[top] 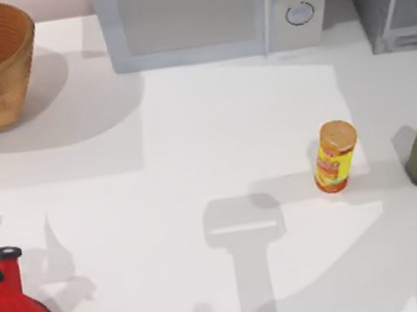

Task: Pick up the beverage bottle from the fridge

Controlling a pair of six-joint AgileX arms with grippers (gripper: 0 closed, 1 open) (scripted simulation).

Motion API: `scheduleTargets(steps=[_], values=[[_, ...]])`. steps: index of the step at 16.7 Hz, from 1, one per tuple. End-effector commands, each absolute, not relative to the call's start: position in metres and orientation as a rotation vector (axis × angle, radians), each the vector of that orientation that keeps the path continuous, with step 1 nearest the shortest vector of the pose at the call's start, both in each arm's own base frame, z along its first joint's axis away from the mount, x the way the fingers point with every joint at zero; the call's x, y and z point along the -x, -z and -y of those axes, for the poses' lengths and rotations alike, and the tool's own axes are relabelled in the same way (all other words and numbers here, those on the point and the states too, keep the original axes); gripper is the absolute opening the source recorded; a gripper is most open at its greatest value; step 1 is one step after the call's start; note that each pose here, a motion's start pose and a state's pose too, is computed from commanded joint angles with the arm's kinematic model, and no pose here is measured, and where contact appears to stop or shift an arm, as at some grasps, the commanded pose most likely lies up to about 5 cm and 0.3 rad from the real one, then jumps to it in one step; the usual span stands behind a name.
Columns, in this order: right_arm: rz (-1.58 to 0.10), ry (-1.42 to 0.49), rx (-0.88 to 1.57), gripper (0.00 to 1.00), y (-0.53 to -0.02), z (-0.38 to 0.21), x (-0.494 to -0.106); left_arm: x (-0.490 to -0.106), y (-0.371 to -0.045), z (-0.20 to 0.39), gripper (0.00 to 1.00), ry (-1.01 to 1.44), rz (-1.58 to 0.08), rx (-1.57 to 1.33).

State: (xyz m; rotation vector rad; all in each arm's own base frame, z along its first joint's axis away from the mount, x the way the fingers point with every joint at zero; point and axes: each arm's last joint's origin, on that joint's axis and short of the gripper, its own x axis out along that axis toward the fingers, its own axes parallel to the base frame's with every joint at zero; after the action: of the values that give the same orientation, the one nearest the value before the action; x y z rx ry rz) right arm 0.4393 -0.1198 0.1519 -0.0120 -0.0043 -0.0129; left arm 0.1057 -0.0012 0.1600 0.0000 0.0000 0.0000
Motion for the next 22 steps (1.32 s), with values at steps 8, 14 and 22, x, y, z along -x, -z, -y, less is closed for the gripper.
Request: scheduleTargets(steps=[8,14,22], values=[[0.011,0.006,0.012,0.0,-0.157,0.119,-0.423,-0.106,-0.16,0.001,1.0,0.0,0.0,0.0],[-0.015,0.011,0.003,0.0,-0.149,0.119,-0.355,-0.106,-0.16,0.001,1.0,0.0,0.0,0.0],[-0.006,0.008,0.005,0.0,-0.15,0.117,-0.34,-0.106,-0.16,0.001,1.0,0.0,0.0,0.0]])
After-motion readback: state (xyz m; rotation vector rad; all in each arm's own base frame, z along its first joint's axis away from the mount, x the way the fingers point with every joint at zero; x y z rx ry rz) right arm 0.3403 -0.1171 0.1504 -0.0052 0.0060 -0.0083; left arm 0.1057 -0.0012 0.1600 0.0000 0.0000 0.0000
